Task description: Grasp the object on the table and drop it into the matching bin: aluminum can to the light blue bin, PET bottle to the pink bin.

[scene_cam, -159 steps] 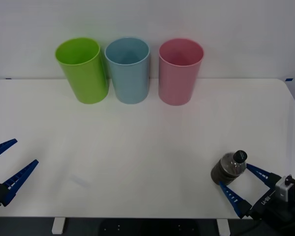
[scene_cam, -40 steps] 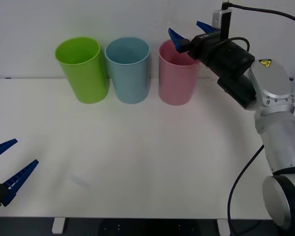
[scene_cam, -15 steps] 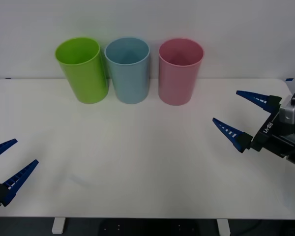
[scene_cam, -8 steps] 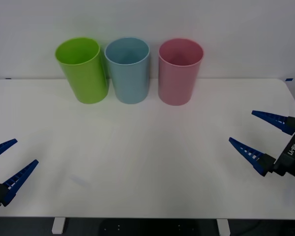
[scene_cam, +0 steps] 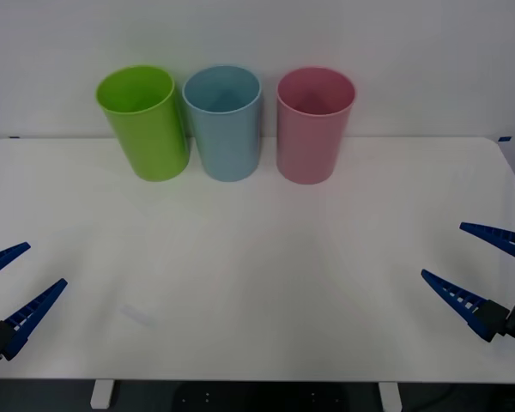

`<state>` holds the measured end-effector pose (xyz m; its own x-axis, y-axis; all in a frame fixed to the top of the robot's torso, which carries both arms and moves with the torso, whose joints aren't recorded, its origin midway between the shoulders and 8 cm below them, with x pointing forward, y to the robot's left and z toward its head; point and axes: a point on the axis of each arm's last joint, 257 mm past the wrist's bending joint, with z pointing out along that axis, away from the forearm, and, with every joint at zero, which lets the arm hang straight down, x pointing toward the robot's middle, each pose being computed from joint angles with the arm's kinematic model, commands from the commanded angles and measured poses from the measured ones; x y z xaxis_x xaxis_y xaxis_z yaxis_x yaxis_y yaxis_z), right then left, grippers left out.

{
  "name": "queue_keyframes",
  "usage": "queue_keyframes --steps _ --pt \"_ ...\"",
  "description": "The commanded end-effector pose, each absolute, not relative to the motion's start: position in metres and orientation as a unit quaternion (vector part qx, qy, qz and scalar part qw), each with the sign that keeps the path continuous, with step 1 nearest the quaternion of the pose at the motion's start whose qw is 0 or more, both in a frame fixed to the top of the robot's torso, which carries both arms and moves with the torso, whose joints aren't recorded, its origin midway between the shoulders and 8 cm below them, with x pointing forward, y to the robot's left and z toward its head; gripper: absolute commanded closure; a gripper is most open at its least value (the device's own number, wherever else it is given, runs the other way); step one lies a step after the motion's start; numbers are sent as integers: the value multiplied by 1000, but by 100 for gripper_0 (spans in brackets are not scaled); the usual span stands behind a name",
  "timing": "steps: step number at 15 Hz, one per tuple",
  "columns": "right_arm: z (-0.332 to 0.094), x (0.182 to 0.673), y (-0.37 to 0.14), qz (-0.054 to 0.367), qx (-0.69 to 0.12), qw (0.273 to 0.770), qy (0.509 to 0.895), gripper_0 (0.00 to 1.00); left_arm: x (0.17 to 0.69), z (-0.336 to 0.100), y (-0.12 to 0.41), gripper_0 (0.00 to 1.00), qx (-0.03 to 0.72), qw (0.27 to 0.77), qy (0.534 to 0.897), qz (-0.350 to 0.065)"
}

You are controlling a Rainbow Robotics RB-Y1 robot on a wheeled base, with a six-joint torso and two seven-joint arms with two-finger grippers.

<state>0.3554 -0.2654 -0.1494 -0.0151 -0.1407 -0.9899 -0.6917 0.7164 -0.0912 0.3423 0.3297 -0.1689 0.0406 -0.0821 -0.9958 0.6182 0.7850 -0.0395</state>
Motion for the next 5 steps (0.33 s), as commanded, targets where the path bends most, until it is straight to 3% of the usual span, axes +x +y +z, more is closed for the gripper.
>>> queue_keyframes --steps 1,5 --pt "-155 352 -266 220 -303 627 683 0 342 -169 330 0 208 691 645 -253" --pt "-155 352 -266 220 -303 627 683 0 342 -169 330 0 208 691 645 -253"
